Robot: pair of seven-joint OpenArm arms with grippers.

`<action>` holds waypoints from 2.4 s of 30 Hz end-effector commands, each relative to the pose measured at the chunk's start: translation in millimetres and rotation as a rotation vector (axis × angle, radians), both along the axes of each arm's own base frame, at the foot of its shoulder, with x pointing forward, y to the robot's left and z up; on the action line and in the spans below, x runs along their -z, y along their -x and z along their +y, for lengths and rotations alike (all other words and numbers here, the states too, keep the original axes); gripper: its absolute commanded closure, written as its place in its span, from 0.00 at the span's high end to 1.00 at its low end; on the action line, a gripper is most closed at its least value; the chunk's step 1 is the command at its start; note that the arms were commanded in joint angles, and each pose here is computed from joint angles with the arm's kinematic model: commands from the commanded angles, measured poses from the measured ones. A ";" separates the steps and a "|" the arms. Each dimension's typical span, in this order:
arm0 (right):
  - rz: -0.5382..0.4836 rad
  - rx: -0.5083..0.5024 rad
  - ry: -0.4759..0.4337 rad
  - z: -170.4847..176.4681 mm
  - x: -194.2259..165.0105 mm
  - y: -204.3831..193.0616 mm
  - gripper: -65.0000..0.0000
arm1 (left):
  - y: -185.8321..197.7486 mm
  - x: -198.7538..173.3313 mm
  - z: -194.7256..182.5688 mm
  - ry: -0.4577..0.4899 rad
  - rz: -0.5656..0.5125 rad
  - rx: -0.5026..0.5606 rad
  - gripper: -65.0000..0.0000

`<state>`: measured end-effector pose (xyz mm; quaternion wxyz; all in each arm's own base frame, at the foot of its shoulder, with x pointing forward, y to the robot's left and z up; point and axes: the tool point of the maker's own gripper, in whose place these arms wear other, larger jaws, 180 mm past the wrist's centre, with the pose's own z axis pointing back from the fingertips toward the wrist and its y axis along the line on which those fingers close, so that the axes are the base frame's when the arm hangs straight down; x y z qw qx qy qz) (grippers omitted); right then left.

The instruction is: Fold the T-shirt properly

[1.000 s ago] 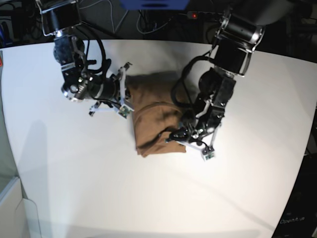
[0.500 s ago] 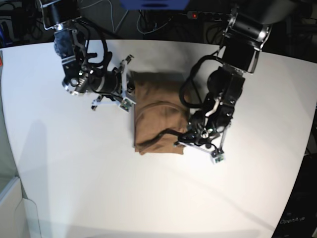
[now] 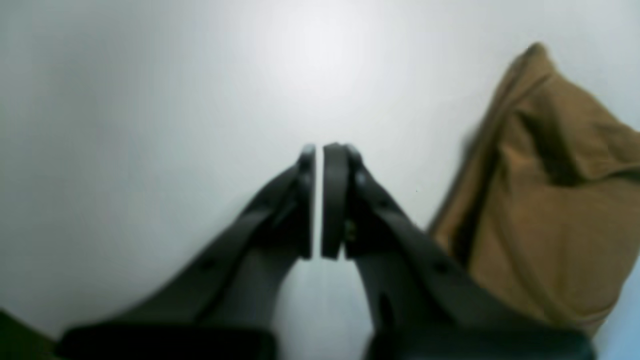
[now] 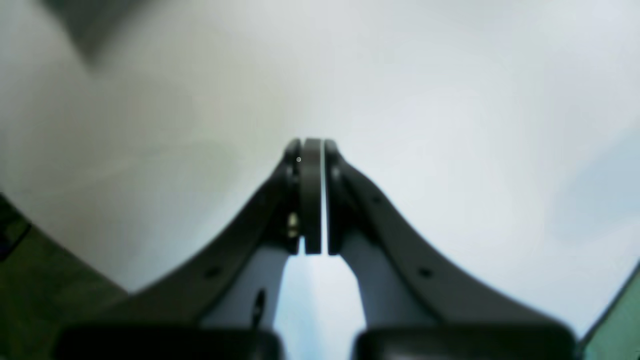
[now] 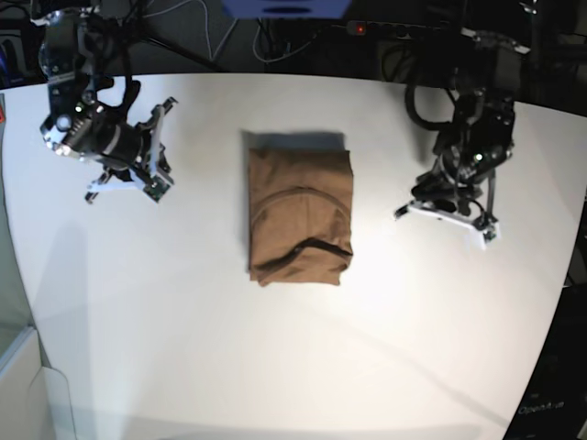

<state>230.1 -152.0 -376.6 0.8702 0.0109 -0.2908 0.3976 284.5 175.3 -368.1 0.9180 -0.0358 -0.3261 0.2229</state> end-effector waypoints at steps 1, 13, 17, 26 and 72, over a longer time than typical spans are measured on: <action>-0.004 0.024 0.008 -10.2 -2.2 5.2 0.00 | 4.6 -9.7 3.1 -0.013 -0.029 0.014 0.03; 0.084 0.248 -0.104 -59.1 17.7 125.5 0.00 | 125.0 20.7 33.1 -0.061 0.142 0.088 0.03; 0.094 0.326 -0.147 -64.6 14.2 162.7 0.00 | 161.5 31.1 33.4 -0.071 0.195 0.084 0.03; 0.245 0.502 -0.222 -70.0 57.0 240.2 0.00 | 252.7 69.1 43.4 -0.085 0.419 0.063 0.03; 0.323 0.920 -0.144 -30.2 273.4 237.6 0.30 | 255.8 292.6 -19.4 -0.058 0.461 0.275 0.04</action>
